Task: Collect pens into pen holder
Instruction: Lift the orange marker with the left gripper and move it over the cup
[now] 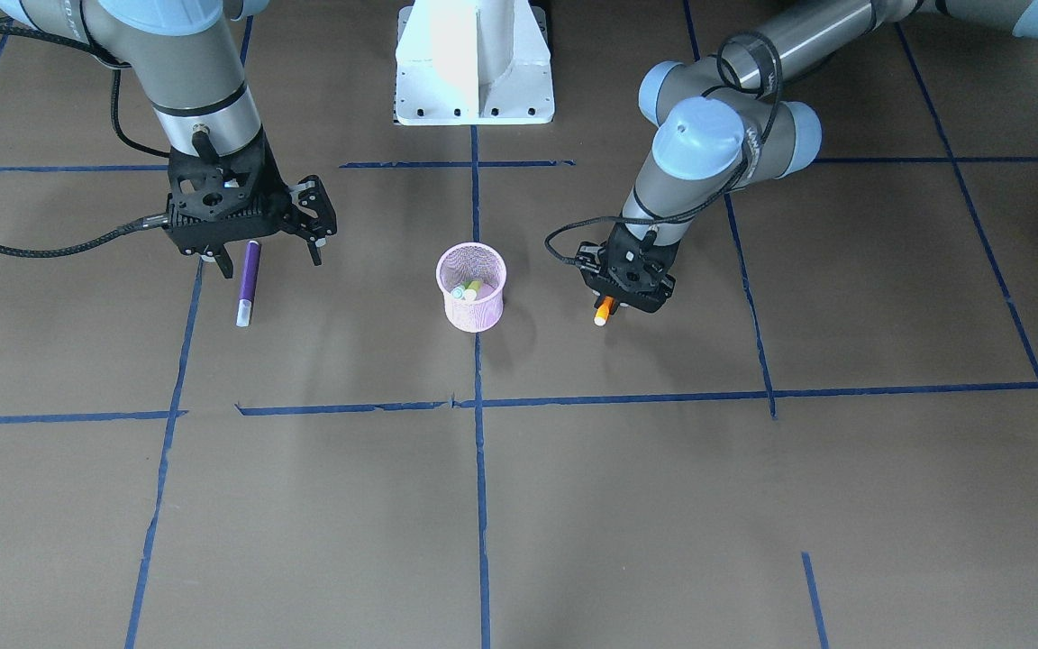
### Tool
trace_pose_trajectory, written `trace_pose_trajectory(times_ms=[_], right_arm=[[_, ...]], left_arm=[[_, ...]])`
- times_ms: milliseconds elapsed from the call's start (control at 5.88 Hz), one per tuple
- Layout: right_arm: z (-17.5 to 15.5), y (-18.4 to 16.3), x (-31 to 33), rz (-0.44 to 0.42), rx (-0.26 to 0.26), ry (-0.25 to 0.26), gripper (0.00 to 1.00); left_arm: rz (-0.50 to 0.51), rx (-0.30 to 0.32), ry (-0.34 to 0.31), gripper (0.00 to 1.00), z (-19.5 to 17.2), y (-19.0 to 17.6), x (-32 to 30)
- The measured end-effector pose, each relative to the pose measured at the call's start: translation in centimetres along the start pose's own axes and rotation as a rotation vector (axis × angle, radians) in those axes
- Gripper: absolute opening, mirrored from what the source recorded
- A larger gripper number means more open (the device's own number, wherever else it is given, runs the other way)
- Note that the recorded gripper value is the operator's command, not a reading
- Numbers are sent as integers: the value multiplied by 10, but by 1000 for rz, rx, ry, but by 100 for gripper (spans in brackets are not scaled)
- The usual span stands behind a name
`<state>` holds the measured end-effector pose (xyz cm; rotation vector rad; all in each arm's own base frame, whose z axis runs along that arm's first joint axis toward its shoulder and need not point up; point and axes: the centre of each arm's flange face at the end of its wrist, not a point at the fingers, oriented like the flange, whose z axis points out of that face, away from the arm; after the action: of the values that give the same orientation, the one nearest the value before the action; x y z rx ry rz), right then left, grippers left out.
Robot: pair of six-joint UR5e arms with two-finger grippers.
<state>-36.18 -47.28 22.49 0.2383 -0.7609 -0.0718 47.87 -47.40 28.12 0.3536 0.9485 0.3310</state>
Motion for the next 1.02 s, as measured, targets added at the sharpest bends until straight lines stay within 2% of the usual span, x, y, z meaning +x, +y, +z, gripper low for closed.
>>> trace_pose_trajectory(times_ms=[170, 340, 510, 851, 1021], right_arm=[[0, 0, 9, 16, -31, -18, 100], [2, 1, 17, 27, -48, -23, 100], [4, 2, 22, 32, -55, -22, 100], [5, 2, 25, 34, -58, -21, 100], [5, 2, 25, 34, -57, -19, 100]], left_arm=[[20, 81, 45, 0, -44, -12, 9], [54, 185, 116, 0, -83, -19, 21], [66, 317, 207, 0, -109, -19, 28], [84, 572, 385, 0, -115, -18, 23], [99, 664, 450, 0, -101, -17, 16]])
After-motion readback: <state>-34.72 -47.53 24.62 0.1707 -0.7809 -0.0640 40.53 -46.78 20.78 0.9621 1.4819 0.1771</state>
